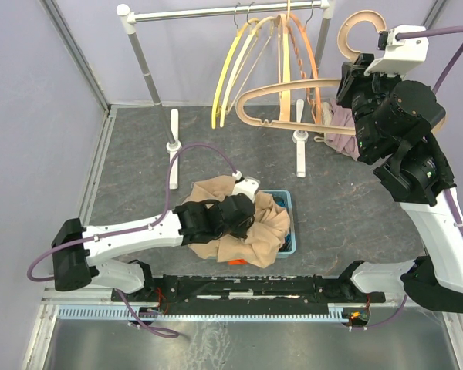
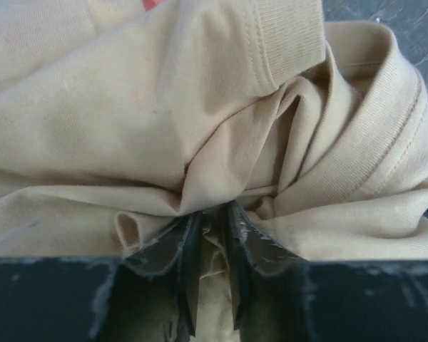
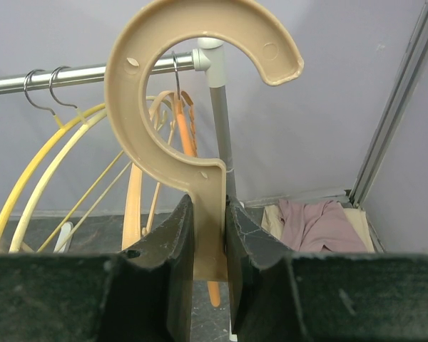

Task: Remove the t-shirt from the hanger
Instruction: Place the T-shirt in the bin, then place the hanger on the clothesline.

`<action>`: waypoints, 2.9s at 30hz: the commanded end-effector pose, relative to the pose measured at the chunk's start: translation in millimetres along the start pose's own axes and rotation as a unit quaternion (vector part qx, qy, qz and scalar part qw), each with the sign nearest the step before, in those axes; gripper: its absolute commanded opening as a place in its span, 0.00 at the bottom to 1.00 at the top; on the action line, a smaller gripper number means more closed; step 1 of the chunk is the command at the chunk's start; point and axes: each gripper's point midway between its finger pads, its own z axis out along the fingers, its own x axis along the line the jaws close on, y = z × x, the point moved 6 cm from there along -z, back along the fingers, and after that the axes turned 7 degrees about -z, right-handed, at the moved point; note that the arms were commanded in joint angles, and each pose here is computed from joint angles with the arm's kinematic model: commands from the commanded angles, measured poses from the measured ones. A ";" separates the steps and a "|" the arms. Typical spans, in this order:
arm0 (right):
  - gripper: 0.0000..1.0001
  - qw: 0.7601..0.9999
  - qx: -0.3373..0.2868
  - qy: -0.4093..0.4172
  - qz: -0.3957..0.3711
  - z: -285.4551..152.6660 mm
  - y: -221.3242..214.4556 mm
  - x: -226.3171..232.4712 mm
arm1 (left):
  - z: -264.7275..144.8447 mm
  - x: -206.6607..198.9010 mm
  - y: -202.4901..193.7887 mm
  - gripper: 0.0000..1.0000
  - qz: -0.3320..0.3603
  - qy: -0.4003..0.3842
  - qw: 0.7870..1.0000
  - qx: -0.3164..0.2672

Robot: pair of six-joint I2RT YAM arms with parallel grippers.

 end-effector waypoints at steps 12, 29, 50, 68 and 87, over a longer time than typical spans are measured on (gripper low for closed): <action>0.03 0.999 -0.035 0.011 0.019 -4.1 22.5 -5.3 | -101.2 -2.4 82.9 0.76 -0.061 0.032 0.994 -0.089; 0.02 0.998 -0.045 0.038 -0.021 -2.5 23.5 -0.3 | -243.0 12.3 170.8 0.99 -0.065 -0.102 0.940 -0.319; 0.01 0.956 -0.094 0.279 -0.014 -35.7 25.8 41.3 | -255.4 -36.8 214.2 0.99 0.045 -0.173 0.922 -0.342; 0.01 0.937 -0.103 0.335 0.001 -44.2 23.3 54.3 | -235.7 -61.3 208.1 0.58 0.058 -0.224 0.921 -0.315; 0.31 0.944 -0.099 0.316 0.007 -42.9 24.9 49.2 | -248.3 -52.9 216.0 0.03 0.025 -0.216 0.911 -0.350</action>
